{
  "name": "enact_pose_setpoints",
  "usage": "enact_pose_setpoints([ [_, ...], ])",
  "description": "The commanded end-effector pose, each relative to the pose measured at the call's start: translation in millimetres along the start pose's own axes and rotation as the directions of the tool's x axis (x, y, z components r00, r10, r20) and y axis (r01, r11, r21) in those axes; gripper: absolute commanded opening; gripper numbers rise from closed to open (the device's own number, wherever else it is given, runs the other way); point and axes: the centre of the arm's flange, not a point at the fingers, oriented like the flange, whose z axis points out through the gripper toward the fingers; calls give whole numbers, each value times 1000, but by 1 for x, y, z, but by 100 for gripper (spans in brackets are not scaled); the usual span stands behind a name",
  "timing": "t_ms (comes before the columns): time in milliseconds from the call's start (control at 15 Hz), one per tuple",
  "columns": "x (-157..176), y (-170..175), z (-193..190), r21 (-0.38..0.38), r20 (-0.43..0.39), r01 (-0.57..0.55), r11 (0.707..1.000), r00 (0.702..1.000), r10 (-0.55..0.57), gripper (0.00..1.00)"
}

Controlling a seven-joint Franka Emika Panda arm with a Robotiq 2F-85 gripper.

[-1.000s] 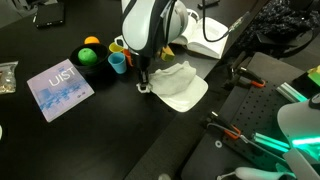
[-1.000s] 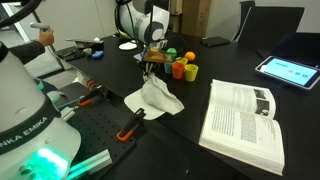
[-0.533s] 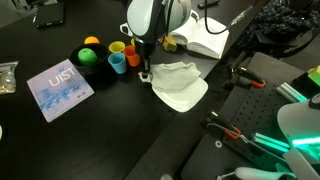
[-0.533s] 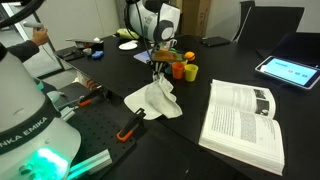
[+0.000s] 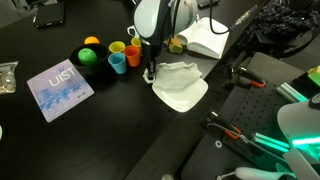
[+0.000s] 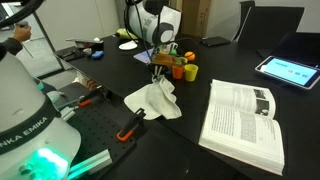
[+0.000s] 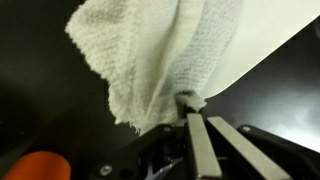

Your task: Use the white towel to clean the plate

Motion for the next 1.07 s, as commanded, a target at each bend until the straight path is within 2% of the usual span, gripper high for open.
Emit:
enact_pose_setpoints([
  [0, -23, -42, -6, 38, 38, -10, 999, 999, 9, 1],
  [200, -34, -54, -8, 39, 56, -9, 999, 998, 7, 1],
  [533, -49, -46, -20, 9, 64, -20, 1000, 998, 20, 1],
  [1000, -58, -48, -25, 22, 81, -38, 999, 996, 36, 1],
])
